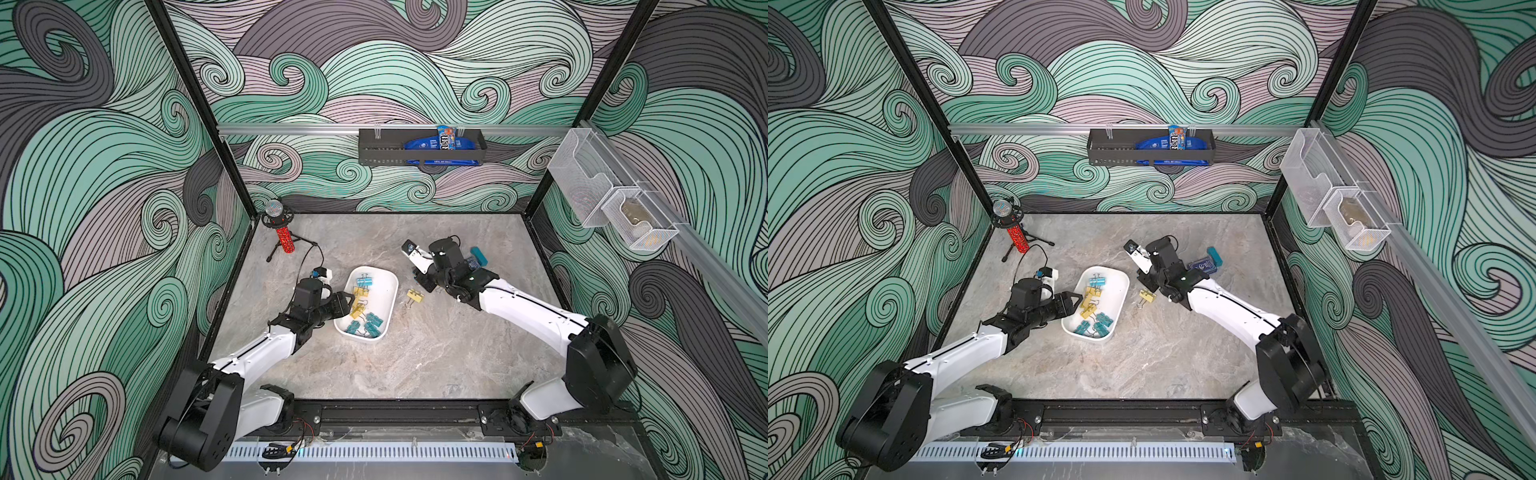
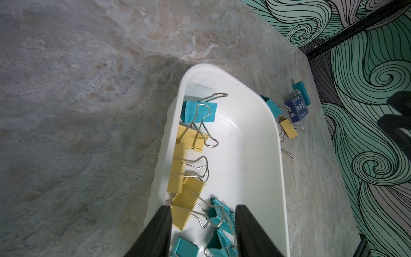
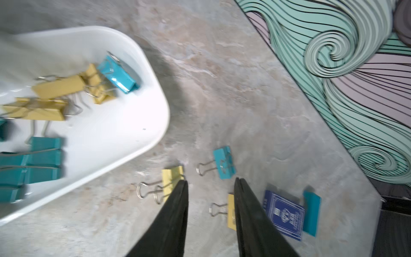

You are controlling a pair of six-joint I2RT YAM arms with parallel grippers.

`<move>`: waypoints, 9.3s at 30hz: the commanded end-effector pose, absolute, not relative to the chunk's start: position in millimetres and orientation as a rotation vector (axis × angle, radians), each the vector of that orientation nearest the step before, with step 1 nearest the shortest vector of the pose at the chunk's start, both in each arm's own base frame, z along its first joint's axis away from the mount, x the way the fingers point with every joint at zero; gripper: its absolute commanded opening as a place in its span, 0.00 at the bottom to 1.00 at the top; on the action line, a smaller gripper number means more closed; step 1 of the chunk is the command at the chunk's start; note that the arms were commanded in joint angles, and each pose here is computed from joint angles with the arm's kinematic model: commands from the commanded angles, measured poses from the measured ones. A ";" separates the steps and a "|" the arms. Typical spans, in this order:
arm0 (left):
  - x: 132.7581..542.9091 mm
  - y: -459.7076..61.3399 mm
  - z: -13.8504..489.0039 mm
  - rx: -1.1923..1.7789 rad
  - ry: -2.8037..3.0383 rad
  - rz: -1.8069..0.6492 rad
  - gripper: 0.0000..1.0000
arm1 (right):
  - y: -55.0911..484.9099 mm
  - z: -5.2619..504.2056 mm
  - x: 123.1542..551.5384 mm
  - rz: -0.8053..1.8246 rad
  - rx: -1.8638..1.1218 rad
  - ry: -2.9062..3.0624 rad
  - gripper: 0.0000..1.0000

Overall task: Take out the binder clips from the storage box
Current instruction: Pick up the binder clip from the storage box, then place the binder clip at the center of the board, then pick up the binder clip from the storage box.

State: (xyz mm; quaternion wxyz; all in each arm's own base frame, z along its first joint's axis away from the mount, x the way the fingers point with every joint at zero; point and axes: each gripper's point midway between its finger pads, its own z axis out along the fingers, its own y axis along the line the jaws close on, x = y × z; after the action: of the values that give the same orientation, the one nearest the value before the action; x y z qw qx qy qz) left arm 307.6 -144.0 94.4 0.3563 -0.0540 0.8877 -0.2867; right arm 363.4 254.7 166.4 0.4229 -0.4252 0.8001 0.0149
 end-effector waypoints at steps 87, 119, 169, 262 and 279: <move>287.1 -137.3 63.1 -0.202 2.325 -0.766 0.41 | 409.2 48.6 301.0 0.455 -1.628 1.831 0.32; 289.5 -139.4 65.2 -0.191 2.322 -0.772 0.41 | 393.8 88.6 306.9 0.351 -1.542 1.802 0.00; 290.4 -145.7 76.3 -0.156 2.294 -0.817 0.41 | 171.7 118.7 354.2 -0.339 -0.964 2.187 0.00; 277.3 -139.3 73.9 -0.168 2.308 -0.793 0.41 | 402.6 117.1 326.8 0.855 -1.123 2.055 0.28; 274.9 -141.9 72.7 -0.171 2.306 -0.814 0.41 | 408.9 77.2 339.5 0.845 -1.056 2.197 0.30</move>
State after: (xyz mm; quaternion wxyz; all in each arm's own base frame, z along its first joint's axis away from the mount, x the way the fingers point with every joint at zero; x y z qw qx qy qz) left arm 272.4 -138.9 67.7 0.3317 -0.0674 0.8903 -0.3047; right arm 337.5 406.4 78.2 0.2787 -0.3988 0.8131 0.3195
